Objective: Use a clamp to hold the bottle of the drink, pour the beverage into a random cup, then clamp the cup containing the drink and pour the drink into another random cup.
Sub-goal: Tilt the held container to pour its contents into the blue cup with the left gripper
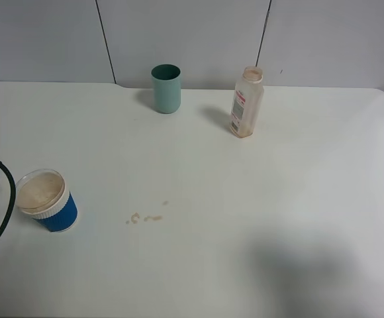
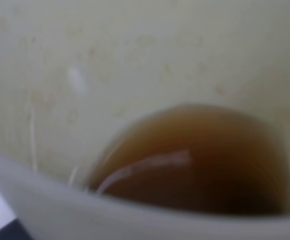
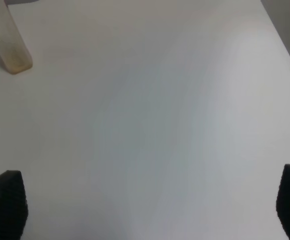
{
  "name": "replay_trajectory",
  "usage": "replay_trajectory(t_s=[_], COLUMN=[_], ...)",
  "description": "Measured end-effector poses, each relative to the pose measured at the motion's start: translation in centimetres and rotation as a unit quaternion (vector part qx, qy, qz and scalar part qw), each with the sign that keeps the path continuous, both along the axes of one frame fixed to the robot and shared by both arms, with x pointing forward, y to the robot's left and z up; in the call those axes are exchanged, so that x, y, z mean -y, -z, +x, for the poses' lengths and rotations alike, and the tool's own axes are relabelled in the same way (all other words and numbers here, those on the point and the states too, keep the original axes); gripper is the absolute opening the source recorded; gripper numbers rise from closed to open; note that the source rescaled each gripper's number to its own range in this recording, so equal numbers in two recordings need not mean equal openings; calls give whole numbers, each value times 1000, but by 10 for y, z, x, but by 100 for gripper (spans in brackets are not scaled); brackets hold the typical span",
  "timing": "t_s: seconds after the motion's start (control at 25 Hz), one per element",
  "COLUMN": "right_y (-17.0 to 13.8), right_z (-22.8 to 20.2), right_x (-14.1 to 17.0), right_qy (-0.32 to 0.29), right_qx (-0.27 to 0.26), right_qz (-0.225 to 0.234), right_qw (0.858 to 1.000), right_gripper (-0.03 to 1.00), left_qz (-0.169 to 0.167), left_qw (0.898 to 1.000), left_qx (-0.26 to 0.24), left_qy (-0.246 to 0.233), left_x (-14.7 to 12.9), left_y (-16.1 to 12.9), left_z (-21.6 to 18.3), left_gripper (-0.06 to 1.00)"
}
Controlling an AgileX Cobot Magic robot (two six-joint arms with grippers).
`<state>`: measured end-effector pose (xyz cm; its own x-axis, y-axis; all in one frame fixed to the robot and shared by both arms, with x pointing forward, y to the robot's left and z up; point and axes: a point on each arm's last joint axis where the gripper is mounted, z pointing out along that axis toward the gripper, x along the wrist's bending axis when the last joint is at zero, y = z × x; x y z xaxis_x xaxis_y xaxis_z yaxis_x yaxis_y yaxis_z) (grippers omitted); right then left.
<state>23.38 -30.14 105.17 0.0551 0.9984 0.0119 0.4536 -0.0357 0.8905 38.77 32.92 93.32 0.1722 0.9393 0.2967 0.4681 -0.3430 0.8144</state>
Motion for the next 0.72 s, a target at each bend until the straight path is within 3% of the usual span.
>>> replay_trajectory(t_s=[0.16, 0.72], right_y=[0, 0], right_z=[0, 0], right_x=[0, 0], right_qy=[0, 0], right_qx=[0, 0], right_qz=[0, 0], right_qw=[1000, 1000], right_gripper=[100, 100], left_qz=[4, 70], left_qw=[1000, 997], left_qx=[4, 9], left_qy=[3, 20], left_x=[0, 3], left_y=[0, 12], left_z=[0, -15], left_gripper=[1, 1])
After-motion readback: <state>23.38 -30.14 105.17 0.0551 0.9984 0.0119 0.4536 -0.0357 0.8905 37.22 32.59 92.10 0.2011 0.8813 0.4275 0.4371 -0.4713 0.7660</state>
